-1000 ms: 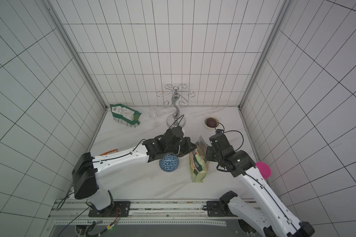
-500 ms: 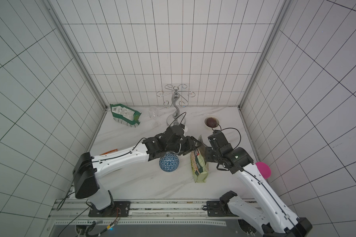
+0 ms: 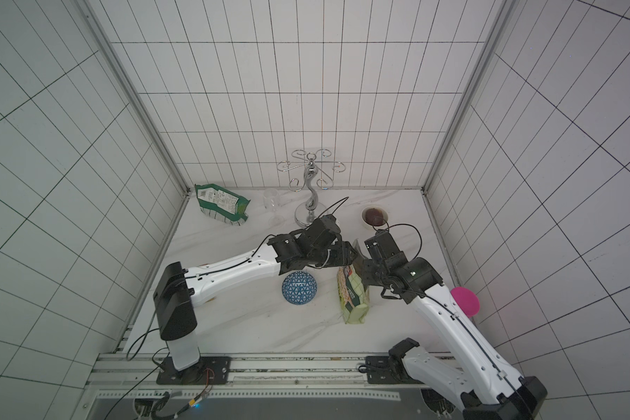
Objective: Pour the oats into the breakfast bowl
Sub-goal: Open the oats bag at the center of the board.
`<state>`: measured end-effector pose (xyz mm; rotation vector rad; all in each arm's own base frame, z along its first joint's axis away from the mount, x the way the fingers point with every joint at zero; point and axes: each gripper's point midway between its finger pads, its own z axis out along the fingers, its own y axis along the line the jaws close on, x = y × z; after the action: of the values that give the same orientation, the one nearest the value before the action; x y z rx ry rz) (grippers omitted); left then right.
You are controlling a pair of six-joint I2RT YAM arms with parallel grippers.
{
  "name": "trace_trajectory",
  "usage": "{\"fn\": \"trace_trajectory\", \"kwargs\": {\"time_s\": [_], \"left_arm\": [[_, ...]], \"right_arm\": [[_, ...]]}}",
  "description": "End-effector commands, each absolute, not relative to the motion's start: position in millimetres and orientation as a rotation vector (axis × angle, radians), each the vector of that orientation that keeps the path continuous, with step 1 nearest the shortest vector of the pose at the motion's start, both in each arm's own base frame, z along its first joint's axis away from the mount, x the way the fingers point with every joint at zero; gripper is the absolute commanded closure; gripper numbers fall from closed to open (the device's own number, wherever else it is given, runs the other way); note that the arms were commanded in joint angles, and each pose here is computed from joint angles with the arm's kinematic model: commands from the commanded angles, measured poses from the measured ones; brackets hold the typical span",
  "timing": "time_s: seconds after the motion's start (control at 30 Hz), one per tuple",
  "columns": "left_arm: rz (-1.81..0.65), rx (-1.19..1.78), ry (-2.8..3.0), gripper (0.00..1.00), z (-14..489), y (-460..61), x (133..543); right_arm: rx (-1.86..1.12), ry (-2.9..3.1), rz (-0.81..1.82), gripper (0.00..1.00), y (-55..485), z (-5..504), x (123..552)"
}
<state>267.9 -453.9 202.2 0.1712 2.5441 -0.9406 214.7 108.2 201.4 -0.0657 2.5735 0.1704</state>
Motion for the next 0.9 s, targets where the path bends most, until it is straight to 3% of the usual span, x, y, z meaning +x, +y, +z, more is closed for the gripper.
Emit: {"fn": "trace_trajectory", "kwargs": {"time_s": [0.0, 0.33, 0.47, 0.67, 0.87], "left_arm": [[-0.818, 0.217, 2.533, 0.42, 200, -445, 278], [-0.665, 0.236, 2.479, 0.59, 200, -443, 299], [-0.594, 0.256, 2.499, 0.75, 190, -441, 304], [-0.562, 0.286, 2.481, 1.00, 198, -438, 309], [-0.458, 0.280, 2.418, 1.00, 222, -424, 322]], "right_arm": [[-0.036, 2.555, 0.126, 0.76, 102, 202, 223], [-0.001, 2.547, 0.115, 0.83, 102, 198, 244], [0.026, 2.536, 0.107, 0.99, 98, 203, 254], [0.073, 2.500, 0.117, 1.00, 91, 214, 268], [0.110, 2.448, 0.147, 1.00, 87, 230, 288]]}}
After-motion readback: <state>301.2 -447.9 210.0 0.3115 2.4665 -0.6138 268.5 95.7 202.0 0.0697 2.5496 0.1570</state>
